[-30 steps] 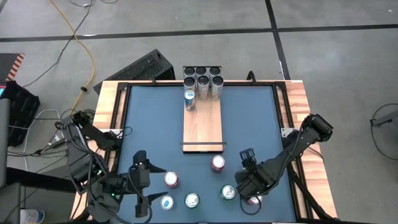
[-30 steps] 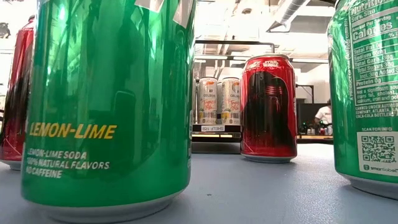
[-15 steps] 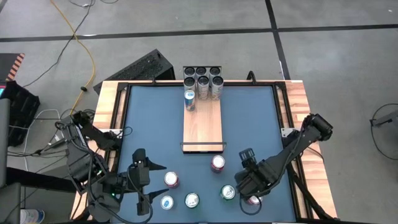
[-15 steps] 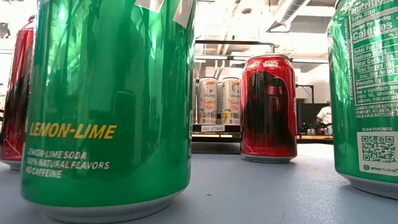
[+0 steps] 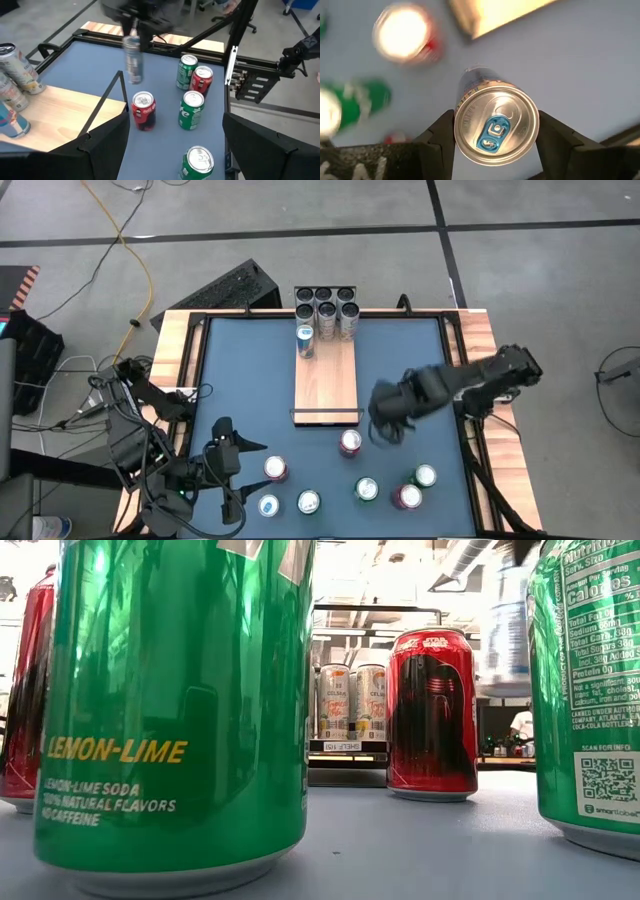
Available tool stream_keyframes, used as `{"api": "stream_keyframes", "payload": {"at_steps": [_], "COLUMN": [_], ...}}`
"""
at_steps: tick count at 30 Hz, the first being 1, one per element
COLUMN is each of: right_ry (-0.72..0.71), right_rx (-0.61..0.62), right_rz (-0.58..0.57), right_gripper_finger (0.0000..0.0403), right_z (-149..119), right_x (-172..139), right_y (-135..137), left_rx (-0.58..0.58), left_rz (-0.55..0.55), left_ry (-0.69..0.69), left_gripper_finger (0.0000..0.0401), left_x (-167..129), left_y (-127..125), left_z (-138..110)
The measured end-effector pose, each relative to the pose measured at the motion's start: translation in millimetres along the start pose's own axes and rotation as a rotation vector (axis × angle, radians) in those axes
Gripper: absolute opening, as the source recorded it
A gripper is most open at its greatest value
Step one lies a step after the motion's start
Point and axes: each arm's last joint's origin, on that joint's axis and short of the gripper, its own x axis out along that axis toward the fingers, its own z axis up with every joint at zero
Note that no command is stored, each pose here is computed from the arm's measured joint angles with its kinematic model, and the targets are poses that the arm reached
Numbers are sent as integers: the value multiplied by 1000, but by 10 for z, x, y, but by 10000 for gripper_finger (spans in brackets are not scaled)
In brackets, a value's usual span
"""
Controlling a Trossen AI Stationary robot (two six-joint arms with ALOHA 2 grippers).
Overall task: Place canned beverage on shelf
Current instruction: Put the right blue soda can on the shelf aligned with the other blue soda can
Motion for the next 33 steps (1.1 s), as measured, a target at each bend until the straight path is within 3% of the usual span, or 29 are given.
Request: {"api": "stream_keyframes", "payload": {"at_steps": [6, 10, 17, 26, 33], "right_ry": [-10, 20, 21, -48, -96], "right_rx": [371, 493, 569, 544, 614], "right_rz": [-73, -127, -98, -74, -93], "right_gripper_finger": [203, 203, 203, 203, 203], "right_z": [360, 606, 979, 1604, 1967], "right_x": [118, 320, 520, 545, 713], "right_y": [-467, -698, -767, -630, -816], "left_rx": [-1, -5, -61, -108, -108], "left_rz": [16, 18, 30, 42, 69], "left_ry": [-12, -14, -26, -44, -24], "left_gripper_finger": [305, 305, 305, 305, 305], "left_x": [0, 0, 0, -26, -172], "left_y": [5, 6, 9, 41, 186], "left_z": [2, 4, 8, 32, 27]}}
